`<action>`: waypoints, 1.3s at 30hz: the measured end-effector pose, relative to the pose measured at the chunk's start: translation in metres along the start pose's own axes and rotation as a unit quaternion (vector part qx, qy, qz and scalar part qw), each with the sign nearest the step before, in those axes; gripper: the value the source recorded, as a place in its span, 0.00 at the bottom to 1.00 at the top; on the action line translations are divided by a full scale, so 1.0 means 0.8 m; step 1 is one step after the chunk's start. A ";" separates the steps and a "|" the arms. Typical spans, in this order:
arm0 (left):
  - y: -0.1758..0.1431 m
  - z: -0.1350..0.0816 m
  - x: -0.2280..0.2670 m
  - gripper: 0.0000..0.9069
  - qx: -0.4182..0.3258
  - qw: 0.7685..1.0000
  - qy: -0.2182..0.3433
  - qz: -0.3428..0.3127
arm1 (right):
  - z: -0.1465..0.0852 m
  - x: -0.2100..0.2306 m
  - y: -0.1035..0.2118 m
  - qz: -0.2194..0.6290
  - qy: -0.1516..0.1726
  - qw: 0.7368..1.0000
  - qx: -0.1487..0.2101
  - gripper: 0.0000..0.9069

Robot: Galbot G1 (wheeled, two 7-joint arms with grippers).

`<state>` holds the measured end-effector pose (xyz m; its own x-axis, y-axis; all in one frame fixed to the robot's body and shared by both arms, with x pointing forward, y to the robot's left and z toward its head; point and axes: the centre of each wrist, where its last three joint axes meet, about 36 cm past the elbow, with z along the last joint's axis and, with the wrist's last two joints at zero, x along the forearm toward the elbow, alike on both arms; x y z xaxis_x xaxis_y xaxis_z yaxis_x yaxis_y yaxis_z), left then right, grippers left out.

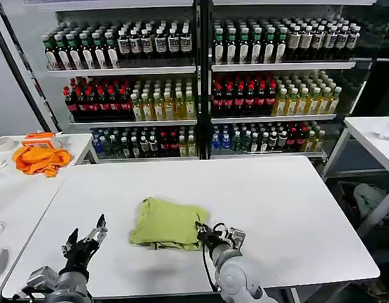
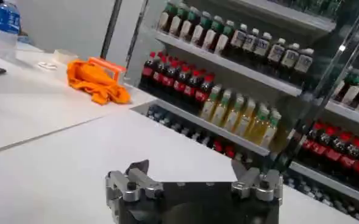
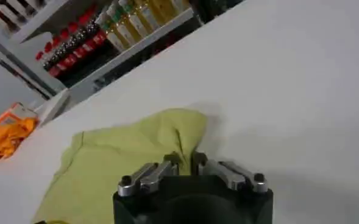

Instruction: Fold and organize the clothes.

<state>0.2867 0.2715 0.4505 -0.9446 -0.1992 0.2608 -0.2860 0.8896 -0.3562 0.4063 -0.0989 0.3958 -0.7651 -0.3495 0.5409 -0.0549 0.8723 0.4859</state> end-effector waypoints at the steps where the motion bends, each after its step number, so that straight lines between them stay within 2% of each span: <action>1: 0.000 0.000 0.000 1.00 0.000 1.000 0.000 0.000 | -0.002 -0.001 -0.002 0.002 0.000 1.000 0.003 0.00; 10: -0.002 0.000 0.005 1.00 0.000 1.000 0.002 0.002 | -0.041 -0.019 -0.037 0.023 -0.011 0.998 0.049 0.00; 18: -0.006 0.004 0.006 1.00 -0.003 1.000 0.004 0.006 | -0.092 -0.036 -0.078 0.033 -0.032 0.990 0.134 0.00; 19: -0.007 0.005 0.006 1.00 -0.004 1.000 0.005 0.007 | -0.098 -0.037 -0.083 0.033 -0.034 0.988 0.146 0.16; 20: -0.008 0.006 0.006 1.00 -0.004 1.000 0.005 0.008 | -0.104 -0.039 -0.088 0.033 -0.036 0.986 0.158 0.90; 21: -0.009 0.007 0.006 1.00 -0.005 1.000 0.005 0.009 | -0.110 -0.041 -0.093 0.034 -0.038 0.984 0.171 1.00; 25: -0.012 0.011 0.004 1.00 -0.007 1.000 0.007 0.013 | -0.123 -0.047 -0.106 0.029 -0.045 0.975 0.214 1.00; 30: -0.017 0.014 0.006 1.00 -0.014 1.000 0.008 0.023 | -0.127 -0.043 -0.119 0.028 -0.085 0.964 0.252 1.00; 35: -0.021 0.018 0.007 1.00 -0.046 0.998 0.001 0.036 | -0.103 -0.016 -0.135 0.036 -0.140 0.950 0.275 1.00; 39: -0.025 0.018 0.009 1.00 -0.091 0.994 -0.014 0.050 | -0.072 0.021 -0.147 0.049 -0.183 0.943 0.273 1.00</action>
<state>0.2834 0.2464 0.4465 -0.9718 -0.1146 0.2060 -0.1583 0.9647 -0.2103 0.4372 -0.2267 0.3873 -0.9482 -0.2035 0.2438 -0.2182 0.9753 -0.0345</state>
